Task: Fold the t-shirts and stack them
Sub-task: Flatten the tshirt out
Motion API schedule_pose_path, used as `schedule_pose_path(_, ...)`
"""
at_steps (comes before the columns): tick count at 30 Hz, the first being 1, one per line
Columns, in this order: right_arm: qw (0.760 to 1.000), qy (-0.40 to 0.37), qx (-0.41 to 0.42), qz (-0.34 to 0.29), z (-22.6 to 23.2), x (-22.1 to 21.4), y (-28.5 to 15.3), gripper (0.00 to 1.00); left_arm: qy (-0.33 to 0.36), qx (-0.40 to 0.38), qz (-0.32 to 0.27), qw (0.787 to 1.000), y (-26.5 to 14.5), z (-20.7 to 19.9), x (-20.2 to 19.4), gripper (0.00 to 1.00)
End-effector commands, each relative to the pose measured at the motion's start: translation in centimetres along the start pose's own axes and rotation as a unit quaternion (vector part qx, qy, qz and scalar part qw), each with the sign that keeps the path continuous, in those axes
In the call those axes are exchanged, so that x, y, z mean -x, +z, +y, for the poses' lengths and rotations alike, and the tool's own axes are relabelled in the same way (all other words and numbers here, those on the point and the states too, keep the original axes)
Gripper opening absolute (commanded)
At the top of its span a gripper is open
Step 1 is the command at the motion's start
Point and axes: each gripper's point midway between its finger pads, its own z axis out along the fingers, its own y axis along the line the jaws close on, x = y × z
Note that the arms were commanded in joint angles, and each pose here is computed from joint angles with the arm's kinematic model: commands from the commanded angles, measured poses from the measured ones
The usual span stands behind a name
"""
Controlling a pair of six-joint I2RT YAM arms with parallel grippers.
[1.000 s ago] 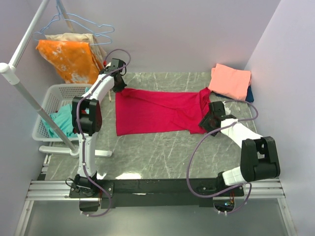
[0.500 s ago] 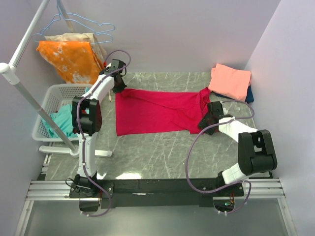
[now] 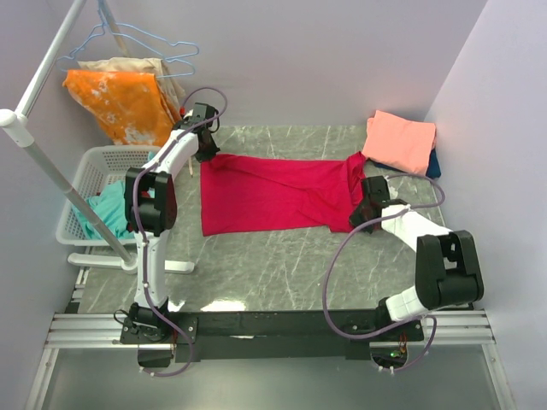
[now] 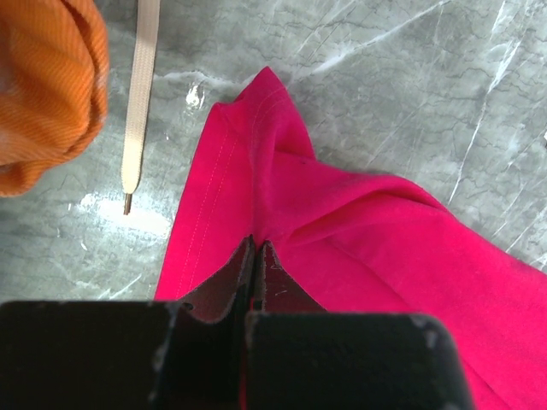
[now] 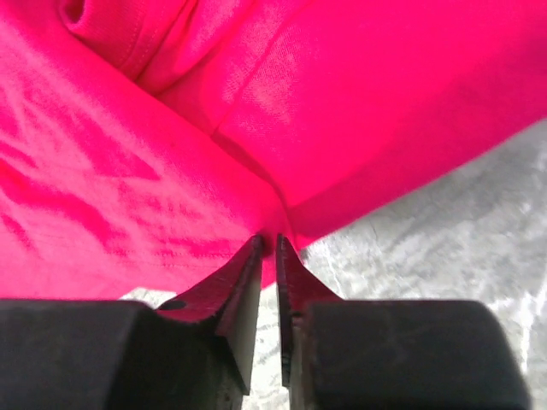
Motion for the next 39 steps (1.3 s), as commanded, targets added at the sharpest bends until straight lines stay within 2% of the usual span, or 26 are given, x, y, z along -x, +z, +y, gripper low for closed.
schedule_pose_path(1, 0.999, 0.006, 0.006, -0.045, 0.8, 2.6, -2.5, 0.14, -0.001, -0.014, -0.036, 0.999, -3.0, -0.2, 2.5, 0.01)
schedule_pose_path(2, 0.999, 0.006, 0.005, -0.047, 0.7, 2.7, -2.7, 0.05, -0.001, -0.014, -0.036, 0.999, -3.1, -0.2, 2.5, 0.01)
schedule_pose_path(6, 0.999, 0.005, 0.011, -0.052, 1.1, 3.0, -3.2, 0.05, -0.002, -0.016, -0.036, 0.999, -3.2, -0.3, 2.6, 0.01)
schedule_pose_path(7, 0.999, 0.005, 0.009, -0.048, 0.9, 2.8, -3.0, 0.07, -0.002, -0.017, -0.036, 0.999, -3.2, -0.3, 2.5, 0.01)
schedule_pose_path(8, 0.999, 0.006, 0.007, -0.047, 0.8, 2.7, -2.9, 0.2, -0.003, -0.017, -0.035, 0.999, -3.1, -0.3, 2.5, 0.01)
schedule_pose_path(10, 0.999, 0.007, 0.009, -0.041, 0.6, 2.1, -2.5, 0.32, -0.003, -0.017, -0.035, 0.999, -3.2, -0.2, 2.5, 0.01)
schedule_pose_path(11, 0.999, 0.008, 0.008, -0.035, 0.4, 1.7, -2.3, 0.37, -0.002, -0.016, -0.035, 0.999, -3.2, -0.2, 2.4, 0.01)
schedule_pose_path(14, 1.0, 0.01, 0.013, -0.023, 0.3, 0.9, -1.7, 0.4, -0.003, -0.016, -0.035, 0.999, -3.3, -0.1, 2.4, 0.01)
schedule_pose_path(39, 1.0, 0.0, -0.008, 0.026, -0.3, -1.2, 1.7, 0.38, -0.001, -0.011, -0.04, 0.999, -3.5, 0.0, 2.7, 0.01)
